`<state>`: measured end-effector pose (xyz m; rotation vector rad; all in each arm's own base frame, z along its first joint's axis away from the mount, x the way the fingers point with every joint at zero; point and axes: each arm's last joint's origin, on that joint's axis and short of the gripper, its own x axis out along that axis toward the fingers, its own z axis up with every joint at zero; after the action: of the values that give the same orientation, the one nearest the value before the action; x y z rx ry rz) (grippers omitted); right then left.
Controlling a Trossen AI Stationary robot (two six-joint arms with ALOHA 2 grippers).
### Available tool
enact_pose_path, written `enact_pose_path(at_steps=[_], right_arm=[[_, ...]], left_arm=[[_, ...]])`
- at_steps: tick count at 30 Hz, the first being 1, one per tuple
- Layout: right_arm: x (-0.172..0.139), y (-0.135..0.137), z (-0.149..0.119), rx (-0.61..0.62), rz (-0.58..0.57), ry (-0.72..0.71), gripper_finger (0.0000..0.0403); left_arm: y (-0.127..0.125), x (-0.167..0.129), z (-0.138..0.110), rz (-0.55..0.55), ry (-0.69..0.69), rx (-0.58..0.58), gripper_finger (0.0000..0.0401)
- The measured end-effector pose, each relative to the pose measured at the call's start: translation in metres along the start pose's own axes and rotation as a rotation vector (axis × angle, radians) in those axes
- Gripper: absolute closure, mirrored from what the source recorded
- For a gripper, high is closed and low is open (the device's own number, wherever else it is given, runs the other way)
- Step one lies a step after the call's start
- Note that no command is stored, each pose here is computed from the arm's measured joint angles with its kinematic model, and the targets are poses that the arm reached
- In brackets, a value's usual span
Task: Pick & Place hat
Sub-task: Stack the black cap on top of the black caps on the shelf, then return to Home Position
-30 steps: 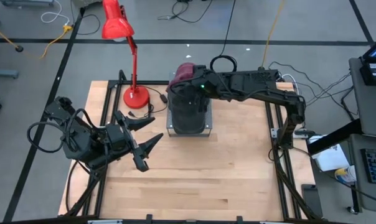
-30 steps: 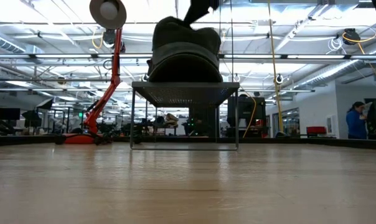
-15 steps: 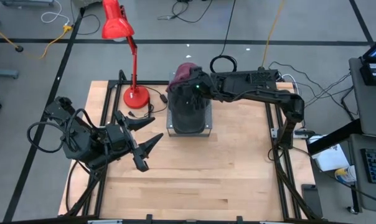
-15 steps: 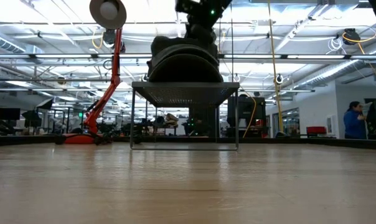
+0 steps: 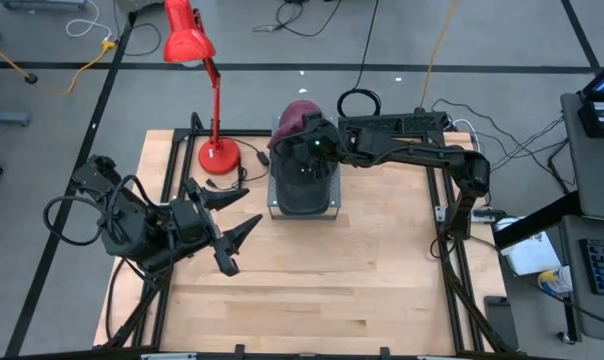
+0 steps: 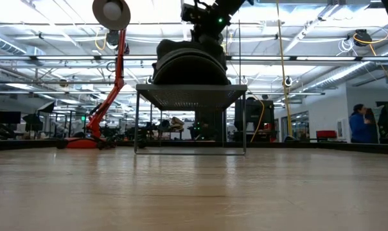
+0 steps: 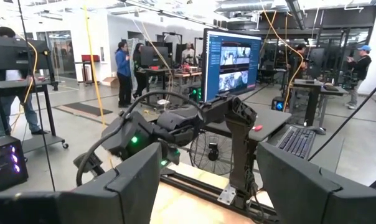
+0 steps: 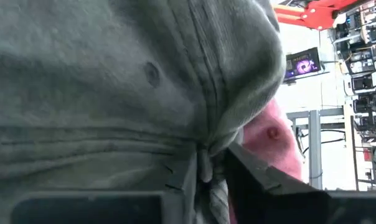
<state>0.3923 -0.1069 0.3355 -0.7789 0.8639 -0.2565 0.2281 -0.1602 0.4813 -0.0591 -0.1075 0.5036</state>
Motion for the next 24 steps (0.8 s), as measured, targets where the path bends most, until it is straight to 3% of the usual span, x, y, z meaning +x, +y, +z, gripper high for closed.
enact_pose_path(at_steps=[7,13,18,24], right_arm=[[-0.008,-0.004,0.0,0.04,-0.009,-0.012,0.0236],[-0.02,-0.009,0.0,0.151,-0.01,-0.045,0.0159],[-0.037,-0.016,0.0,0.279,-0.027,-0.08,0.0131],[-0.074,-0.028,0.001,0.487,-0.029,-0.176,0.013]], left_arm=[[0.0,0.0,0.0,0.011,0.002,0.001,0.0132],[0.001,0.0,0.0,0.019,0.003,0.007,0.0132],[0.0,0.0,-0.001,0.01,0.004,0.054,0.0132],[0.0,0.0,0.0,0.009,0.002,0.12,0.0132]])
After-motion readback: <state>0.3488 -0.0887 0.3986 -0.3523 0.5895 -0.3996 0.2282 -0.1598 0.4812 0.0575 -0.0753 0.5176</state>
